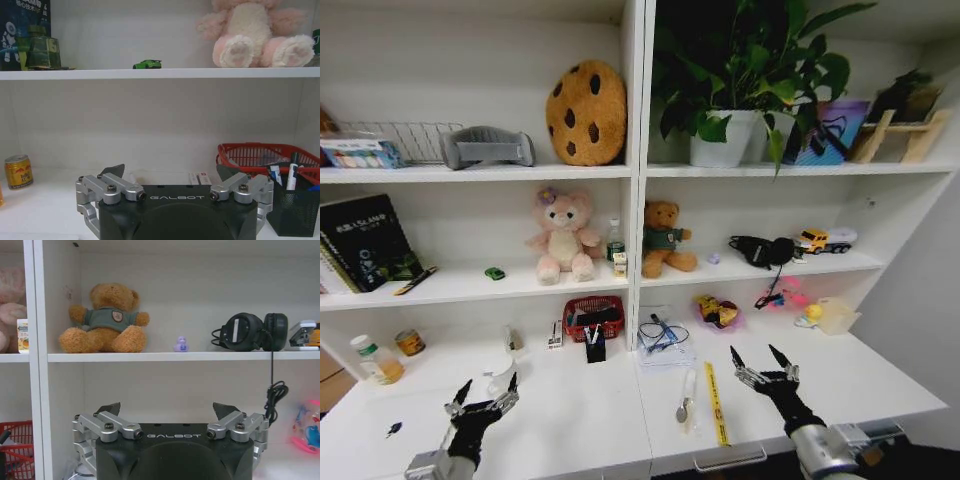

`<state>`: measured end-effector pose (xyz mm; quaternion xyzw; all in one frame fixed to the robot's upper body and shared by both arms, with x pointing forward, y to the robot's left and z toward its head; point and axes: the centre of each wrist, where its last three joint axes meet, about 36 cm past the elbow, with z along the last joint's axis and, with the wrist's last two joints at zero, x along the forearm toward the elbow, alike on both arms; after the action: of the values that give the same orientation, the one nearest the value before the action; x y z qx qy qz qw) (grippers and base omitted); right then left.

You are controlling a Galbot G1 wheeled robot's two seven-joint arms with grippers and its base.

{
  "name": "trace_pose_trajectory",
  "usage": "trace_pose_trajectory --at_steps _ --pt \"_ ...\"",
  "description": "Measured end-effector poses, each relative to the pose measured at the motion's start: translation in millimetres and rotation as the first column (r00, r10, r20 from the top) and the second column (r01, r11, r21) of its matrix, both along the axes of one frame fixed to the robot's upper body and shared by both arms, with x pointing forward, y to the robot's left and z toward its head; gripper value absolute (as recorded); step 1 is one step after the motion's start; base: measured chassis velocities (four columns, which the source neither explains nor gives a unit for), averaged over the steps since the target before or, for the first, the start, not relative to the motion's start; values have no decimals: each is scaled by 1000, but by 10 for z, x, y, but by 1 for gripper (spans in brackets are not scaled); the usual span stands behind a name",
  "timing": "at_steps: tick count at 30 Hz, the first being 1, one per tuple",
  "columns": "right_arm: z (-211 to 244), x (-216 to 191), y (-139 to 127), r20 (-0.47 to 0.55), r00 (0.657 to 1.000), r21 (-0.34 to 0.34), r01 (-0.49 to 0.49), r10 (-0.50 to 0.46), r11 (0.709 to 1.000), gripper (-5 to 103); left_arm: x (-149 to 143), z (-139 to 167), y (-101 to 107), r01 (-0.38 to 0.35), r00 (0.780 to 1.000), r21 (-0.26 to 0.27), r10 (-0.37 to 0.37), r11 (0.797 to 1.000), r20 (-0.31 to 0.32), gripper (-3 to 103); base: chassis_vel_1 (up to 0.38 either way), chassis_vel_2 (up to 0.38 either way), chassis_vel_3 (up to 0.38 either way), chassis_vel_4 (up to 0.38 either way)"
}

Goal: Organize the objects on the table.

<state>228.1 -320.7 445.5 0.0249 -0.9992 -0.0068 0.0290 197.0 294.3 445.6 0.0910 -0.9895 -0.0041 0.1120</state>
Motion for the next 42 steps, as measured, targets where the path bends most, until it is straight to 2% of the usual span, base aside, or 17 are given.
trace_pose_trajectory --at_steps 18,28,42 --pt "-1 0 0 0 1000 0 0 0 1000 100 0 0 1 0 1000 0 0 1000 0 100 -7 78 61 -18" --pt "-1 0 0 0 1000 0 0 0 1000 100 0 0 1 1 1000 0 -1 1000 0 100 -11 134 -2 -146" --pt "-1 0 0 0 1000 0 0 0 1000 100 0 0 0 1 1000 0 -1 1000 0 100 12 5 2 -2"
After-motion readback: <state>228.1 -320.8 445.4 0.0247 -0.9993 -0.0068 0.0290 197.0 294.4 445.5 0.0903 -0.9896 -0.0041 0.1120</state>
